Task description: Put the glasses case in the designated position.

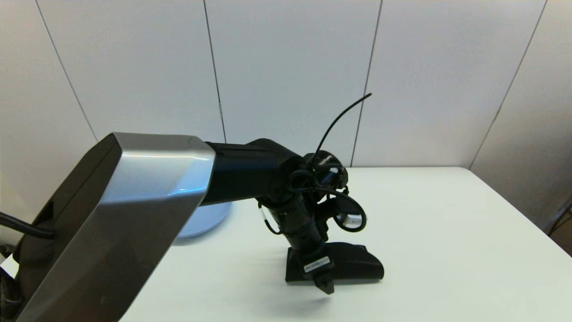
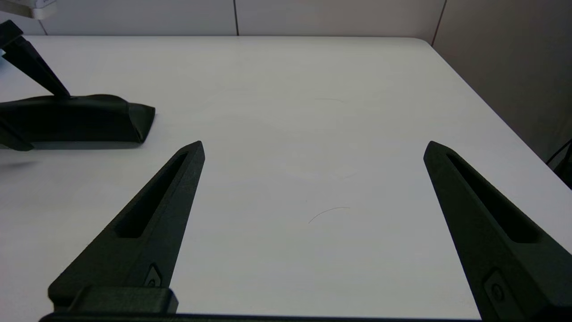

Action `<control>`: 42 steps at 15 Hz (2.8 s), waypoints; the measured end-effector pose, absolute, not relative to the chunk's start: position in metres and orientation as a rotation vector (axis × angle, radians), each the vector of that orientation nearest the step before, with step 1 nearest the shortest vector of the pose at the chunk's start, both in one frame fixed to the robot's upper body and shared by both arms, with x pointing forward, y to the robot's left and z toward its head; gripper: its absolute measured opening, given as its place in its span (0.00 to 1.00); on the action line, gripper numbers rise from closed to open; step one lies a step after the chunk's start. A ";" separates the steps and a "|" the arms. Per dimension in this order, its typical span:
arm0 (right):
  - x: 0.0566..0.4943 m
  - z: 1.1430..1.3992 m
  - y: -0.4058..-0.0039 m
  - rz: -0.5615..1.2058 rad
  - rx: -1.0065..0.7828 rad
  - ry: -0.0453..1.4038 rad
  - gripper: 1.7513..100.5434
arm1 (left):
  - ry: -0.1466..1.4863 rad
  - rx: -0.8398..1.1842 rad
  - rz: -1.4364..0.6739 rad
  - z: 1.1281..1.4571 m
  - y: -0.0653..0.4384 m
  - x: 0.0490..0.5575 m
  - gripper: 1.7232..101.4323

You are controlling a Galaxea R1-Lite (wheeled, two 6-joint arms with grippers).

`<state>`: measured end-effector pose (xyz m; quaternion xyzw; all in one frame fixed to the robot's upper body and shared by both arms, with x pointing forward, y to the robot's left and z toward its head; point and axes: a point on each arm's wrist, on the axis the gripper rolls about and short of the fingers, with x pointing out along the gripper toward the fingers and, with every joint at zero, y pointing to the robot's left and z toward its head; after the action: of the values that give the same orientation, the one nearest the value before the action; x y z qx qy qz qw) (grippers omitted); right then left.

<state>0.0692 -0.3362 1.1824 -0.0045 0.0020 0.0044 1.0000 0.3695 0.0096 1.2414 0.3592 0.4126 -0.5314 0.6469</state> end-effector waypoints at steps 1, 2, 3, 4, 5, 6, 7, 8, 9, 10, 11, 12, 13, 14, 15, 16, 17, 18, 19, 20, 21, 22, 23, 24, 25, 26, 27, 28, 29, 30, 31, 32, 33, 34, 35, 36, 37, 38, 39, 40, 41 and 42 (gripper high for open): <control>0.069 1.182 -0.336 0.009 -0.009 0.004 0.97 | 0.940 0.815 -1.193 1.242 0.010 0.370 0.96; 0.069 1.182 -0.336 0.008 -0.008 0.004 0.97 | 0.938 0.815 -1.186 1.243 0.010 0.370 0.96; 0.069 1.182 -0.336 0.009 -0.009 0.004 0.97 | 0.936 0.814 -1.185 1.244 0.010 0.370 0.96; 0.069 1.182 -0.336 0.009 -0.008 0.004 0.97 | 0.936 0.814 -1.185 1.244 0.009 0.370 0.96; 0.069 1.182 -0.336 0.008 -0.009 0.004 0.97 | 0.937 0.814 -1.184 1.243 0.009 0.370 0.96; 0.069 1.182 -0.336 0.008 -0.009 0.004 0.97 | 0.938 0.815 -1.185 1.242 0.009 0.370 0.96; 0.069 1.182 -0.336 0.008 -0.009 0.004 0.97 | 0.939 0.816 -1.185 1.242 0.009 0.370 0.96; 0.069 1.182 -0.336 0.008 -0.009 0.004 0.97 | 0.942 0.818 -1.184 1.241 0.009 0.371 0.96; 0.069 1.182 -0.336 0.008 -0.009 0.004 0.97 | 0.946 0.818 -1.183 1.239 0.008 0.371 0.96; 0.069 1.182 -0.336 0.008 -0.009 0.004 0.97 | 0.948 0.818 -1.183 1.238 0.008 0.371 0.96; 0.069 1.182 -0.336 0.008 -0.009 0.004 0.97 | 0.951 0.818 -1.183 1.237 0.008 0.372 0.96; 0.069 1.182 -0.336 0.008 -0.008 0.004 0.97 | 0.954 0.819 -1.183 1.236 0.007 0.372 0.96; 0.069 1.182 -0.336 0.008 -0.009 0.004 0.97 | 0.956 0.820 -1.182 1.235 0.007 0.372 0.96; 0.069 1.182 -0.336 0.008 -0.008 0.004 0.97 | 0.957 0.818 -1.180 1.235 0.007 0.372 0.96; 0.069 1.182 -0.336 0.009 -0.009 0.004 0.97 | 0.960 0.812 -1.177 1.234 0.007 0.372 0.96; 0.069 1.182 -0.336 0.009 -0.009 0.004 0.97 | 0.960 0.811 -1.175 1.234 0.007 0.372 0.96; 0.069 1.182 -0.336 0.009 -0.009 0.004 0.97 | 0.961 0.811 -1.174 1.234 0.007 0.372 0.96; 0.069 1.182 -0.336 0.009 -0.009 0.004 0.97 | 0.961 0.812 -1.174 1.234 0.007 0.372 0.96; 0.069 1.182 -0.336 0.009 -0.009 0.004 0.97 | 0.962 0.811 -1.174 1.234 0.007 0.372 0.88; 0.069 1.182 -0.336 0.008 -0.009 0.004 0.97 | 0.961 0.811 -1.174 1.234 0.007 0.372 0.79; 0.069 1.182 -0.336 0.009 -0.009 0.004 0.97 | 0.962 0.810 -1.174 1.234 0.007 0.372 0.69; 0.069 1.182 -0.336 0.008 -0.009 0.004 0.97 | 0.962 0.810 -1.173 1.234 0.007 0.373 0.62; 0.069 1.182 -0.336 0.008 -0.009 0.004 0.97 | 0.962 0.810 -1.173 1.234 0.007 0.373 0.56; 0.069 1.182 -0.336 0.009 -0.009 0.004 0.97 | 0.961 0.809 -1.173 1.234 0.007 0.373 0.50; 0.069 1.182 -0.336 0.009 -0.009 0.004 0.97 | 0.960 0.809 -1.173 1.234 0.007 0.373 0.46; 0.069 1.182 -0.336 0.009 -0.009 0.004 0.97 | 0.960 0.808 -1.174 1.234 0.006 0.373 0.43; 0.069 1.182 -0.336 0.008 -0.008 0.004 0.97 | 0.960 0.809 -1.174 1.234 0.006 0.373 0.43; 0.069 1.182 -0.336 0.009 -0.008 0.004 0.97 | 0.960 0.809 -1.174 1.234 0.006 0.373 0.43; 0.069 1.182 -0.336 0.009 -0.009 0.004 0.97 | 0.961 0.810 -1.174 1.234 0.006 0.372 0.43; 0.069 1.182 -0.336 0.009 -0.008 0.004 0.97 | 0.962 0.810 -1.175 1.234 0.006 0.372 0.43; 0.069 1.182 -0.336 0.008 -0.009 0.004 0.97 | 0.962 0.810 -1.175 1.234 0.006 0.372 0.43; 0.069 1.182 -0.336 0.008 -0.009 0.004 0.97 | 0.961 0.810 -1.175 1.235 0.007 0.372 0.43; 0.069 1.182 -0.336 0.008 -0.009 0.004 0.97 | 0.959 0.809 -1.175 1.237 0.007 0.371 0.42; 0.069 1.182 -0.336 0.009 -0.009 0.004 0.97 | 0.951 0.807 -1.175 1.241 0.008 0.370 0.40; 0.069 1.182 -0.336 0.009 -0.009 0.004 0.97 | 0.941 0.805 -1.175 1.244 0.009 0.370 0.36; 0.069 1.182 -0.336 0.009 -0.009 0.004 0.97 | 0.932 0.802 -1.173 1.248 0.010 0.369 0.32; 0.069 1.182 -0.336 0.009 -0.009 0.004 0.97 | 0.921 0.799 -1.171 1.252 0.011 0.369 0.29; 0.069 1.182 -0.336 0.009 -0.008 0.004 0.97 | 0.909 0.795 -1.170 1.256 0.012 0.368 0.28; 0.069 1.182 -0.336 0.009 -0.009 0.004 0.97 | 0.896 0.792 -1.169 1.261 0.014 0.367 0.27; 0.069 1.182 -0.336 0.008 -0.009 0.004 0.97 | 0.883 0.789 -1.167 1.267 0.015 0.367 0.26; 0.069 1.182 -0.336 0.008 -0.009 0.004 0.97 | 0.870 0.785 -1.165 1.272 0.017 0.366 0.26; 0.069 1.182 -0.336 0.009 -0.009 0.004 0.97 | 0.856 0.782 -1.162 1.277 0.019 0.365 0.25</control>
<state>0.0692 -0.3362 1.1824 -0.0046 0.0020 0.0044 1.0000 0.3646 0.0188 1.2772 0.3486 0.3816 -0.5177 0.6817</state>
